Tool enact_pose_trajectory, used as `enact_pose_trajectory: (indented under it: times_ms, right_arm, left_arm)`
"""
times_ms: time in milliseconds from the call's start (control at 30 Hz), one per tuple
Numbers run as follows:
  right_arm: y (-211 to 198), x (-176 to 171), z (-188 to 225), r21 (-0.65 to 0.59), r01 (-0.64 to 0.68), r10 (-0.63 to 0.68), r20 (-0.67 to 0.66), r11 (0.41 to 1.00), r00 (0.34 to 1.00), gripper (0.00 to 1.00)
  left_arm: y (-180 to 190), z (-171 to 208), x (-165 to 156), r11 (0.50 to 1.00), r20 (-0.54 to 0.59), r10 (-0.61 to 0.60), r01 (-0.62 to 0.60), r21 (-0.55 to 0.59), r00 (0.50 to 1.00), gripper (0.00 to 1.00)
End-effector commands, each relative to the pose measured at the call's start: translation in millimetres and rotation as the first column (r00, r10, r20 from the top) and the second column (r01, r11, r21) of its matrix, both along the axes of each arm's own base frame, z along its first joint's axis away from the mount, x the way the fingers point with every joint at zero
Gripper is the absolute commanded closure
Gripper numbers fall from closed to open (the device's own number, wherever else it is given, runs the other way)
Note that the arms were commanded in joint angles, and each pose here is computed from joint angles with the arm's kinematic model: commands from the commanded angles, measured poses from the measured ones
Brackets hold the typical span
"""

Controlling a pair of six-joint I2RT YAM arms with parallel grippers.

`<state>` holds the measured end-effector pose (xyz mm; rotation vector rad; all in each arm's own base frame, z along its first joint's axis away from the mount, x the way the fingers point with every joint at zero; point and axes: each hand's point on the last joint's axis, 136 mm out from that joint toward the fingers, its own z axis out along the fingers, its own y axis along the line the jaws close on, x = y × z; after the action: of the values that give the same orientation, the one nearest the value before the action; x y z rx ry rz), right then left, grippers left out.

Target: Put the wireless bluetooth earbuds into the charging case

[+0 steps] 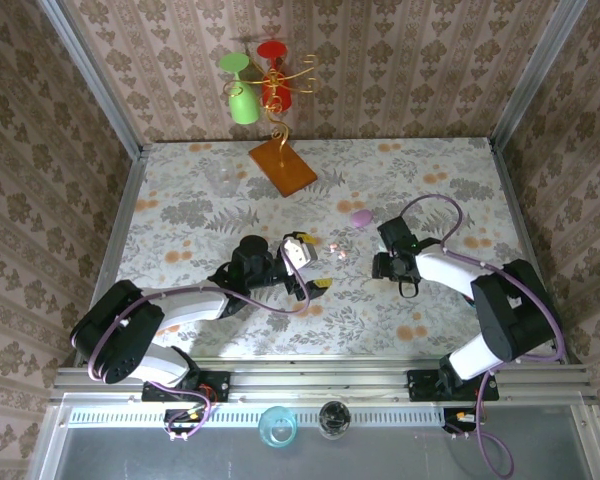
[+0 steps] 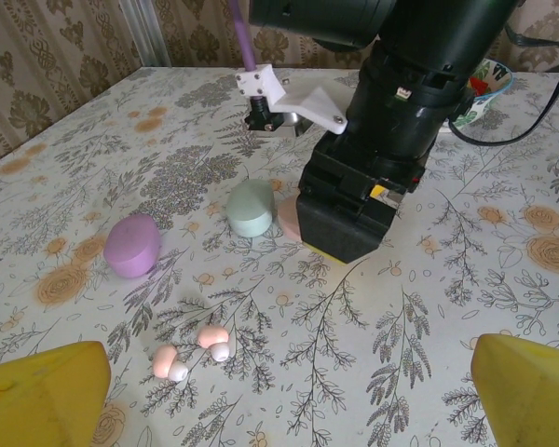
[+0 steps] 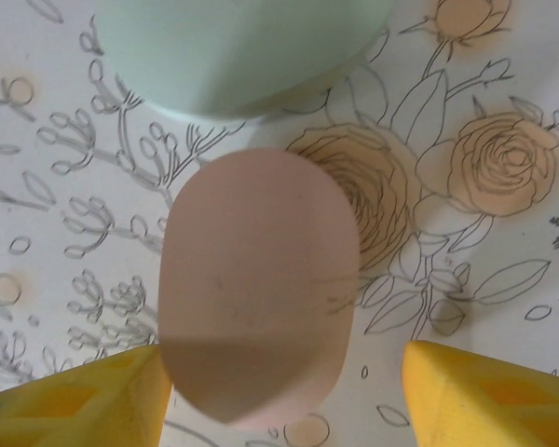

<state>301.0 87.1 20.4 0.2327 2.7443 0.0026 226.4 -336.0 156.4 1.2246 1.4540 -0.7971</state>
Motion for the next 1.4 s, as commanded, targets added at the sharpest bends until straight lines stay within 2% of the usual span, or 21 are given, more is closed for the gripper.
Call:
enact_pose_trajectory:
  times_ms: [0,500,833,1067,1233,1300,1367]
  right_arm:
    - [-7,12,2,-0.060,0.053,-0.052,0.025,0.997,0.998,0.36]
    - [-1,18,-1,-0.072,-0.004,0.004,0.000,0.997,1.000,0.57]
    - [-3,21,-7,-0.079,-0.018,0.016,-0.030,0.997,0.999,0.51]
    - [2,20,2,-0.068,-0.055,0.053,-0.027,0.996,0.998,0.61]
    - [30,10,31,0.013,-0.254,0.253,0.044,0.967,0.966,0.64]
    - [46,7,43,0.063,-0.348,0.341,0.096,0.935,0.935,0.66]
    - [67,0,57,0.130,-0.467,0.448,0.150,0.875,0.881,0.66]
  left_arm:
    - [-2,11,4,1.000,0.015,0.006,-0.005,-0.031,1.000,0.00]
    - [4,7,11,0.999,-0.003,0.046,-0.046,-0.027,0.999,0.00]
    - [4,6,7,0.999,-0.021,0.024,-0.024,-0.032,0.999,0.00]
    - [6,6,7,0.999,-0.030,0.029,-0.031,-0.042,0.999,0.00]
    - [16,14,6,0.996,-0.053,-0.009,0.005,-0.086,0.999,0.00]
    - [20,17,-4,0.992,-0.049,-0.075,0.070,-0.105,0.996,0.00]
    - [25,22,-11,0.986,-0.046,-0.123,0.117,-0.117,0.991,0.00]
